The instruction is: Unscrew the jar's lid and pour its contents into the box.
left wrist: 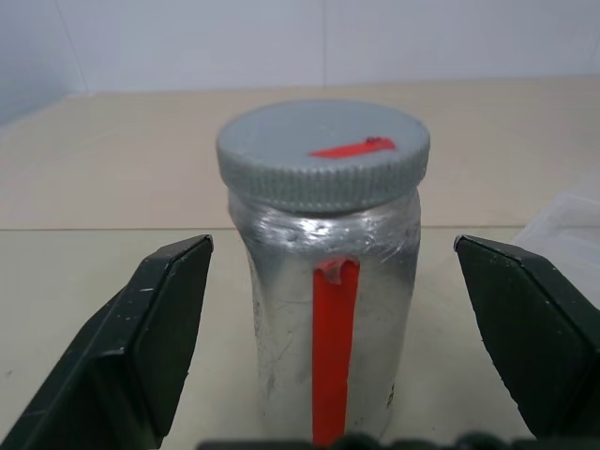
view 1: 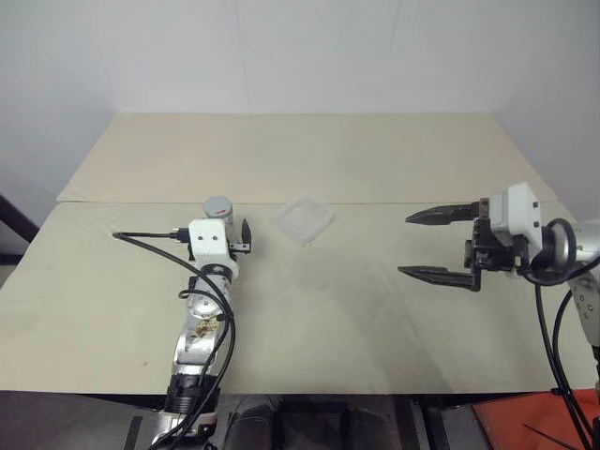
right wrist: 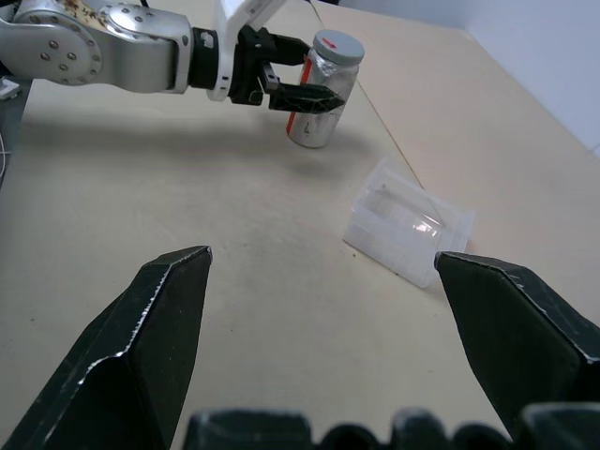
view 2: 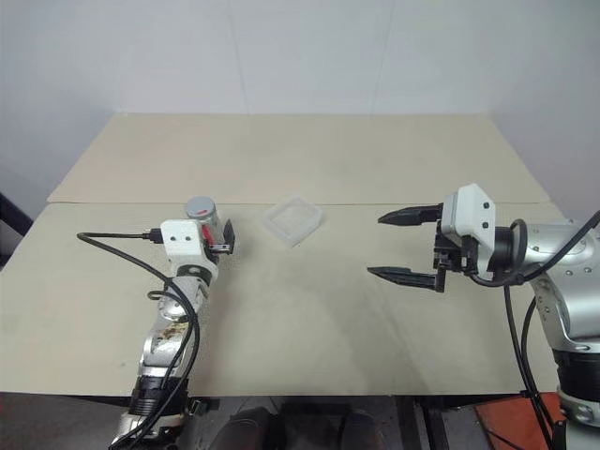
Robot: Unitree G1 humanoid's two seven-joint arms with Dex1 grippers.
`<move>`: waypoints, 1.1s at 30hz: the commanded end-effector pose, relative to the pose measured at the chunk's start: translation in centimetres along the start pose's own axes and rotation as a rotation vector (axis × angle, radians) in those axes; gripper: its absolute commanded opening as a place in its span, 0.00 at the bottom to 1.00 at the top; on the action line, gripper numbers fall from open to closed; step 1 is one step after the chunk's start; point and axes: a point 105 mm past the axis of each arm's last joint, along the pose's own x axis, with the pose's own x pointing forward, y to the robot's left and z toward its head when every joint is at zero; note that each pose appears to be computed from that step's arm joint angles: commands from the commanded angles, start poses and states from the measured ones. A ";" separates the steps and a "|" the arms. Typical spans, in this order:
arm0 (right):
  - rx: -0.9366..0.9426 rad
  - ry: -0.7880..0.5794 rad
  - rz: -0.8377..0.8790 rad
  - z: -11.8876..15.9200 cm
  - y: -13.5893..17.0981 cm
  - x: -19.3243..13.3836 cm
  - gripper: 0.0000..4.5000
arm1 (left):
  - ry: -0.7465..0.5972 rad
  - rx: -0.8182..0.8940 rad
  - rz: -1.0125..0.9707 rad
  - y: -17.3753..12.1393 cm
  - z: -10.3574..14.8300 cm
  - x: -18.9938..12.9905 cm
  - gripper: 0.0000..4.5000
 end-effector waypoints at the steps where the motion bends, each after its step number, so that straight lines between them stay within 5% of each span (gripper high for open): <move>1: -0.026 -0.027 0.012 1.1 -0.1 -0.2 0.98 | -0.070 0.012 0.015 -0.1 1.7 0.6 1.00; 14: 0.009 -0.043 0.047 1.2 0.5 -0.1 0.98 | -0.066 0.004 0.016 -0.2 1.4 1.0 1.00; 17: 0.010 -0.044 0.049 1.2 0.5 -0.1 0.99 | -0.068 0.001 0.020 -0.2 1.5 1.0 0.87; 23: 0.008 -0.046 0.053 1.3 0.6 -0.2 0.99 | -0.067 -0.002 0.018 -0.2 1.4 1.0 0.45; 33: 0.000 -0.056 0.053 1.5 0.8 -0.3 0.99 | -0.088 0.006 -0.008 0.4 1.8 1.3 0.43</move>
